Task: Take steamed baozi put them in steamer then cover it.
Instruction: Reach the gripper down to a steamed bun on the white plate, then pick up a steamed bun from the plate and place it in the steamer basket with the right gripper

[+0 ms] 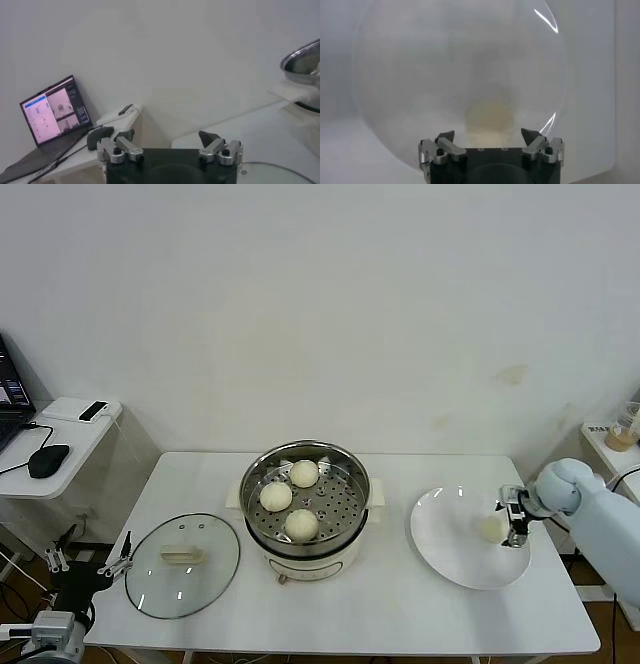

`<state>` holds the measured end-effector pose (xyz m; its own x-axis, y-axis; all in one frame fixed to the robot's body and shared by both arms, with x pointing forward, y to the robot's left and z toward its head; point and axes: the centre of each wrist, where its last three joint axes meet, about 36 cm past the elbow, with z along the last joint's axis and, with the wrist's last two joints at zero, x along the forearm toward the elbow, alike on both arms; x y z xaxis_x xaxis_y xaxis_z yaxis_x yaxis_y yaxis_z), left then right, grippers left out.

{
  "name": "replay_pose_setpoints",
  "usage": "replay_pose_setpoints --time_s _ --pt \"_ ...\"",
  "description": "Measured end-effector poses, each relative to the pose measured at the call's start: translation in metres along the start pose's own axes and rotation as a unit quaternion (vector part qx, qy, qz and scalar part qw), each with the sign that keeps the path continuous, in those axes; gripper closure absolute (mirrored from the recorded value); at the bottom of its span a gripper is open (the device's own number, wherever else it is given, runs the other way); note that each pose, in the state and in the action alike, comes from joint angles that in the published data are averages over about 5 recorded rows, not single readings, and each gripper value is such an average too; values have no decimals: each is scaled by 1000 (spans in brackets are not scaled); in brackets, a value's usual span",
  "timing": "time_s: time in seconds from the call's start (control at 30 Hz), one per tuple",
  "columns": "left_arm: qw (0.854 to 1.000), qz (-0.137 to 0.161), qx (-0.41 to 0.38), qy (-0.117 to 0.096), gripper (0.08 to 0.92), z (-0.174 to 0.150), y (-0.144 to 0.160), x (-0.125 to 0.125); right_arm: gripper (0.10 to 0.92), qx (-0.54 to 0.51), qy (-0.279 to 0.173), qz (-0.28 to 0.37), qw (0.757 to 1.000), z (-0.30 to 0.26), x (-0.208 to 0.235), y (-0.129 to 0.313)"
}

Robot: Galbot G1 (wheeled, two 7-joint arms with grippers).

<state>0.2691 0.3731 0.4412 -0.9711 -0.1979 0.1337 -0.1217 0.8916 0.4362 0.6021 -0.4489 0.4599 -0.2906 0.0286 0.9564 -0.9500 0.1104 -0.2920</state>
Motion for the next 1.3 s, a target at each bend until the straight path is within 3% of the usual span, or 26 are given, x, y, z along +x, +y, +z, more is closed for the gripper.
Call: replay_pose_setpoints --time_s 0.4,0.7,1.0,1.3 --pt "1000 -2 -1 1 177 1 2 1 392 -9 5 -8 1000 -6 -10 -2" --pt "1000 -4 -2 -1 177 -2 5 2 438 -11 2 -9 1000 -9 3 -7" --pt "1000 -3 -1 -8 177 -6 6 2 436 -4 -16 10 1000 -20 62 -27" --pt "1000 -2 1 -14 177 -10 4 2 427 24 -71 47 996 -74 142 -54"
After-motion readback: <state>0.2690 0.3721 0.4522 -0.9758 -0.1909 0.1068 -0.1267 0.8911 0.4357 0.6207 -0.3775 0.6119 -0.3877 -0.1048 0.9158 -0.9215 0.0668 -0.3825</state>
